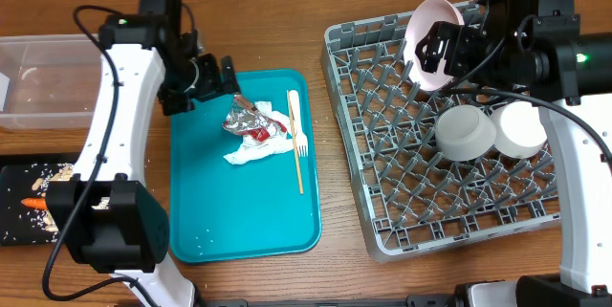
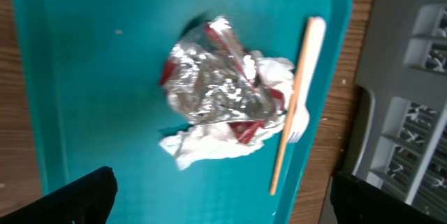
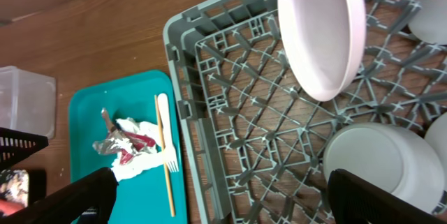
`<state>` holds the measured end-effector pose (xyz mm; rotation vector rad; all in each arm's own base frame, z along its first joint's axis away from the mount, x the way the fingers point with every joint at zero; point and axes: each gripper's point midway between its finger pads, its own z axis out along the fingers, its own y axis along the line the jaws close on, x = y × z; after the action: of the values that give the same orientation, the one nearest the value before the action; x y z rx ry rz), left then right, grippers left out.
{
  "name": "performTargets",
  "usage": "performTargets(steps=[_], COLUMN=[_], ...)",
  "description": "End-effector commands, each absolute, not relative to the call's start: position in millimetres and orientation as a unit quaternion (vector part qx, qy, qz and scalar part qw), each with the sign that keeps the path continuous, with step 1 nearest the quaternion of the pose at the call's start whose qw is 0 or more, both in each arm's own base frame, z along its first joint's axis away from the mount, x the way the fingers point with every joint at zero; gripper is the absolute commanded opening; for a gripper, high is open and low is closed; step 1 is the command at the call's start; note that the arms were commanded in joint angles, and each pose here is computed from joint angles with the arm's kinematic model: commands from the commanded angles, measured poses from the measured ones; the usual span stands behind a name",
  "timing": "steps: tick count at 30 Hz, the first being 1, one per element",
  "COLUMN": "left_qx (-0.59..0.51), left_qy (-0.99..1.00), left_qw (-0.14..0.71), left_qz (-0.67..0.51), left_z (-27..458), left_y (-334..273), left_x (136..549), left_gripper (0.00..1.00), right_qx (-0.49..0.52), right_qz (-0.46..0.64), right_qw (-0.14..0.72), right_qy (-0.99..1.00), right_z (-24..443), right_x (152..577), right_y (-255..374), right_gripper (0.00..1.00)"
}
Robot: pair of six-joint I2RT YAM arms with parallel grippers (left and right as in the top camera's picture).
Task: Sort waste into correct bins and load items into the dishwasher rack
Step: 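Grasp the foil and red wrapper on the tray with the left gripper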
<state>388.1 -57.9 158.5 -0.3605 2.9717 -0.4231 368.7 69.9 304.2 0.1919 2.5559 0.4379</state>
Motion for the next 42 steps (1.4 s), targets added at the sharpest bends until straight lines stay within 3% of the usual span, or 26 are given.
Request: performTargets(steps=[1,10,20,30,42], left_qx=[-0.149,-0.231,-0.484,-0.5,-0.517], left_qy=[0.976,0.961,0.871,0.862,0.852], left_qw=[0.042,0.023,-0.02,0.008,-0.039], left_qz=[-0.155,-0.147,-0.083,-0.086,-0.07], left_z=[155,146,104,77,31], left_y=[-82,-111,-91,-84,-88], left_x=[384,379,363,376,377], left_gripper=[1.0,1.0,1.0,1.0,1.0], right_qx=[0.076,0.076,0.076,0.076,0.076], right_qz=[0.15,0.15,0.15,0.15,0.15], right_qw=[0.281,0.281,0.281,0.281,0.281], right_qy=[0.945,0.945,0.945,0.945,0.945], right_z=[310,310,310,310,310], right_x=[374,374,374,374,374], right_y=[65,65,65,65,65], right_gripper=[1.0,1.0,1.0,1.0,1.0])
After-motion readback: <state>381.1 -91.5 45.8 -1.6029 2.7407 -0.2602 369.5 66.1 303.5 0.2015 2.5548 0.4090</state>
